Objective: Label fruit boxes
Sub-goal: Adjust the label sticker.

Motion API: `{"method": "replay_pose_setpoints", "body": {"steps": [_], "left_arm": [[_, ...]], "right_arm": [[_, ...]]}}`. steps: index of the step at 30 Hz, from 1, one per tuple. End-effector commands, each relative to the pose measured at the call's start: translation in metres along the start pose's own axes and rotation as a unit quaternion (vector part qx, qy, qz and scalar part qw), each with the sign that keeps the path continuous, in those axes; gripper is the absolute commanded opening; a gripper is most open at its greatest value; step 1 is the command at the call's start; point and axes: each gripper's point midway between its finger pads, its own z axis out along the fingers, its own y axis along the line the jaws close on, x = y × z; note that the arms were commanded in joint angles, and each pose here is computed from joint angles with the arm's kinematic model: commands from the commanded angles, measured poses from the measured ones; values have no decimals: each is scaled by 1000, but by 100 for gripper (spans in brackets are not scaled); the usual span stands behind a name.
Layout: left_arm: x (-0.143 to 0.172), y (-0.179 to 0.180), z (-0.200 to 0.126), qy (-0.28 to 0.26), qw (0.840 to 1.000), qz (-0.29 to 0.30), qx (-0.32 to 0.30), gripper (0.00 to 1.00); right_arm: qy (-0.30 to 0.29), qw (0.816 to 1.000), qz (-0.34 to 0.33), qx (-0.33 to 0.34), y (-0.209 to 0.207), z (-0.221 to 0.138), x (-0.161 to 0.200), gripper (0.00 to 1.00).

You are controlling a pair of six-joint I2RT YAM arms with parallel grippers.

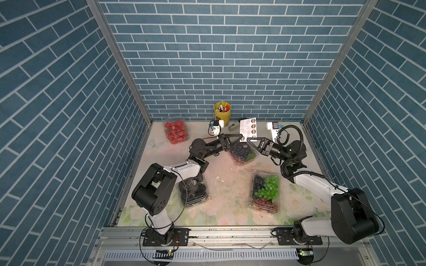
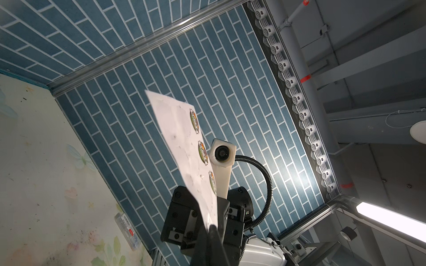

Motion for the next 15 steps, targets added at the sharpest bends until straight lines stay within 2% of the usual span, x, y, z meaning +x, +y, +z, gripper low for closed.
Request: {"method": "replay_pose_setpoints", "body": {"steps": [1, 6, 15], "left_arm": [[2, -18, 6, 9, 999, 17, 28, 0], [6, -27, 10, 14, 999, 12, 49, 0], [12, -28, 13, 18, 999, 7, 50, 0]], "right_arm": [[-3, 1000, -15, -27, 13, 2, -5, 0], [-3, 1000, -11, -27, 9, 4, -5, 0], [-8, 1000, -11, -26, 9, 5, -7, 0]]}}
